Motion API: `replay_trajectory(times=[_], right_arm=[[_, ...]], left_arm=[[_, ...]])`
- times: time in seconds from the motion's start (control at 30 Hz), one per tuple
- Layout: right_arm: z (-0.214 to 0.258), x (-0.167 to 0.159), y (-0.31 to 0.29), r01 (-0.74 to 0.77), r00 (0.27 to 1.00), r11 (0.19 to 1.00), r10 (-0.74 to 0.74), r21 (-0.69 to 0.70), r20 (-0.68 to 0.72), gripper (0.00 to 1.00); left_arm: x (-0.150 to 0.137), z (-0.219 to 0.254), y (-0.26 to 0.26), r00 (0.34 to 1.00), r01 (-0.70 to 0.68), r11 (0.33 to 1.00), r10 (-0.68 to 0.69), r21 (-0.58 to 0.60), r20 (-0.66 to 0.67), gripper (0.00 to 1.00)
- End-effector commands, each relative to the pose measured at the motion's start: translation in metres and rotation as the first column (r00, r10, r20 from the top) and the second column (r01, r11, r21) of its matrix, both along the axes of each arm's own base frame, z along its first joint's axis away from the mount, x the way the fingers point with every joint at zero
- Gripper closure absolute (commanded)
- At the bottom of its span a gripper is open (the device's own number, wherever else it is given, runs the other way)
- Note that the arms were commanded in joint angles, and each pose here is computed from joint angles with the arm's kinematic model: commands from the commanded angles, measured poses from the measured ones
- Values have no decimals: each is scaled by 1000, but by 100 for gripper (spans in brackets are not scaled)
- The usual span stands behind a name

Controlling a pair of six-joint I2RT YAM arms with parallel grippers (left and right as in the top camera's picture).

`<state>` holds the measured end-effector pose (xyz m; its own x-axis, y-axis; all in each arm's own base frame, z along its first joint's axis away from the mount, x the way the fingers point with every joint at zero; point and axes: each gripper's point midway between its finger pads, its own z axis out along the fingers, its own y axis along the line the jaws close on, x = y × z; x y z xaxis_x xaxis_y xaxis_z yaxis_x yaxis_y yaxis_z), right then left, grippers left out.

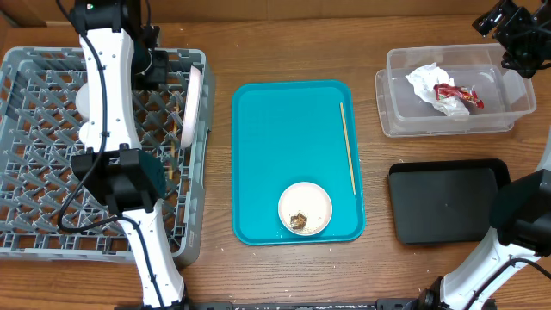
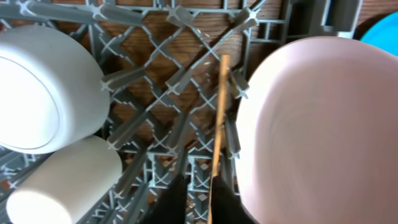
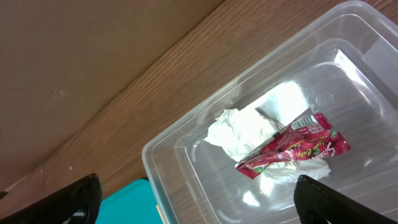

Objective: Sort waste into correct bins and load items into the dishwasher
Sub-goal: 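Insert the chopstick upright into the rack beside the plate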

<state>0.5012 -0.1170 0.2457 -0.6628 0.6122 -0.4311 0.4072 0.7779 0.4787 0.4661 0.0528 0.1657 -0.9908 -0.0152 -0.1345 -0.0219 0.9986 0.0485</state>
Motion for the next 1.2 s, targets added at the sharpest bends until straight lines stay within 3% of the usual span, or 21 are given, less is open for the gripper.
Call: replay_trajectory(times=[0.0, 0.23, 0.37, 0.47, 0.53, 0.57, 0.63, 0.67, 0.77, 0.9, 1.03, 1.17], right_arm=[[27, -5, 3, 2, 999, 1000, -1, -20, 55, 0], [27, -5, 3, 2, 999, 1000, -1, -20, 55, 0], [27, -5, 3, 2, 999, 1000, -1, -20, 55, 0], [27, -5, 3, 2, 999, 1000, -1, -20, 55, 0], [27, -5, 3, 2, 999, 1000, -1, -20, 55, 0], [27, -5, 3, 2, 999, 1000, -1, -20, 55, 0], [27, -5, 3, 2, 999, 1000, -1, -20, 55, 0], [27, -5, 3, 2, 999, 1000, -1, -20, 55, 0], [26, -5, 3, 2, 999, 1000, -1, -20, 54, 0], [27, -5, 3, 2, 999, 1000, -1, -20, 55, 0], [27, -5, 3, 2, 999, 1000, -1, -20, 55, 0], [27, -5, 3, 2, 999, 1000, -1, -20, 55, 0]], left_arm=[[1, -2, -15, 1000, 19, 996, -19, -81, 1, 93], [-1, 23, -32, 998, 32, 984, -23, -177, 56, 89], [-1, 65, -32, 985, -14, 983, 44, -181, 164, 87], [-6, 104, -33, 962, -42, 980, 92, -193, 259, 79], [-12, 131, -40, 941, -45, 971, 120, -235, 316, 64], [-16, 142, -47, 932, -34, 961, 130, -275, 337, 51], [-25, 166, -69, 921, 14, 922, 139, -387, 365, 9], [-30, 177, -81, 918, 42, 893, 143, -447, 371, 0], [-48, 210, -120, 916, 162, 766, 117, -622, 382, 0], [-64, 230, -165, 922, 282, 626, 34, -727, 386, 0], [-73, 220, -210, 931, 324, 605, -66, -727, 360, 2], [-72, 191, -253, 960, 240, 697, -68, -675, 271, 9]])
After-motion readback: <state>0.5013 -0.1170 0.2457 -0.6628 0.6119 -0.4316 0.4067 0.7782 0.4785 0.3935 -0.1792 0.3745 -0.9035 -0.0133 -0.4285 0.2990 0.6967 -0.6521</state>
